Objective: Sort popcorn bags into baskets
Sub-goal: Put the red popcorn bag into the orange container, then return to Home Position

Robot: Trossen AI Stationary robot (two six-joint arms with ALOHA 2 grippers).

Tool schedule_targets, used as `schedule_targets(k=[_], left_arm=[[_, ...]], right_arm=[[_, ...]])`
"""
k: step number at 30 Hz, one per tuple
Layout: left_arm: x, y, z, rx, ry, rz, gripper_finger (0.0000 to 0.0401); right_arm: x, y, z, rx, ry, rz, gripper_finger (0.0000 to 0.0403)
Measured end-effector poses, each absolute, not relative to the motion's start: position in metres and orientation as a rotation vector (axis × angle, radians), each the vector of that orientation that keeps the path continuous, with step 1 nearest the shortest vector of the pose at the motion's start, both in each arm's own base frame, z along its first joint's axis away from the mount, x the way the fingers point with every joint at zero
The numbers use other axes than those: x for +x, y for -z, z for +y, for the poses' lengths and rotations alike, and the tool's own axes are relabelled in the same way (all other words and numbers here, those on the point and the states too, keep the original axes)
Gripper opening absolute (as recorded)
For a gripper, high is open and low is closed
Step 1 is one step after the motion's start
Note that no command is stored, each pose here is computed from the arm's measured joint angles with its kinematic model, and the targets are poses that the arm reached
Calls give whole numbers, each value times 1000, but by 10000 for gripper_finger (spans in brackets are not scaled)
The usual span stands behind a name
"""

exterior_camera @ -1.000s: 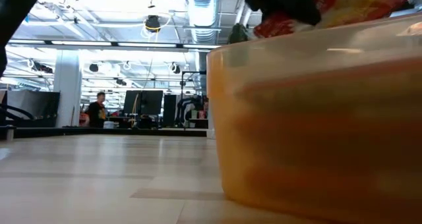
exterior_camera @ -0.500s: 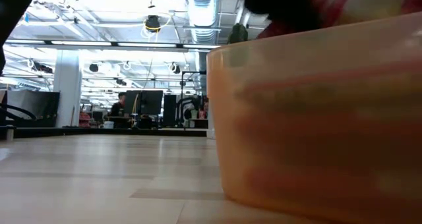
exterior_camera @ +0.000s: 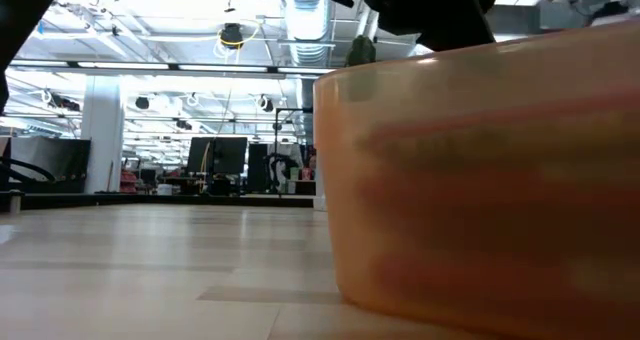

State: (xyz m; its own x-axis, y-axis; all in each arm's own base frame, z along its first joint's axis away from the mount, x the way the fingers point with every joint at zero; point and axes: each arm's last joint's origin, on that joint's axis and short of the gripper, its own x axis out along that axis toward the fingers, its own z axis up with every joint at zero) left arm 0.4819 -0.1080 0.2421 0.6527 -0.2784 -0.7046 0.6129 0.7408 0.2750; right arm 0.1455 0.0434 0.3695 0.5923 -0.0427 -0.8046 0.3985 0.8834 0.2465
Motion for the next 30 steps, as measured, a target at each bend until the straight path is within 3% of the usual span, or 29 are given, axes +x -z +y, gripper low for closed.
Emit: schedule_targets(k=[7,11,16,20,24,30], left_arm=[[482,-250,-107,432,426,736,147],[481,-300,-100,336,384,712,174],[457,-375,-78,297,298,636,177],[399,-434,-55,277,140,562,169],[328,-494,-40,279,89,460,167],[221,-555,-25,170,-88,251,169]], right_arm=[[145,-369,43,424,269,916,51],[146,-371,43,424,268,886,51],[146,-380,42,365,240,767,52],[145,-394,41,322,163,608,52],[136,-401,40,276,78,576,52],[137,-406,44,291,46,510,52]])
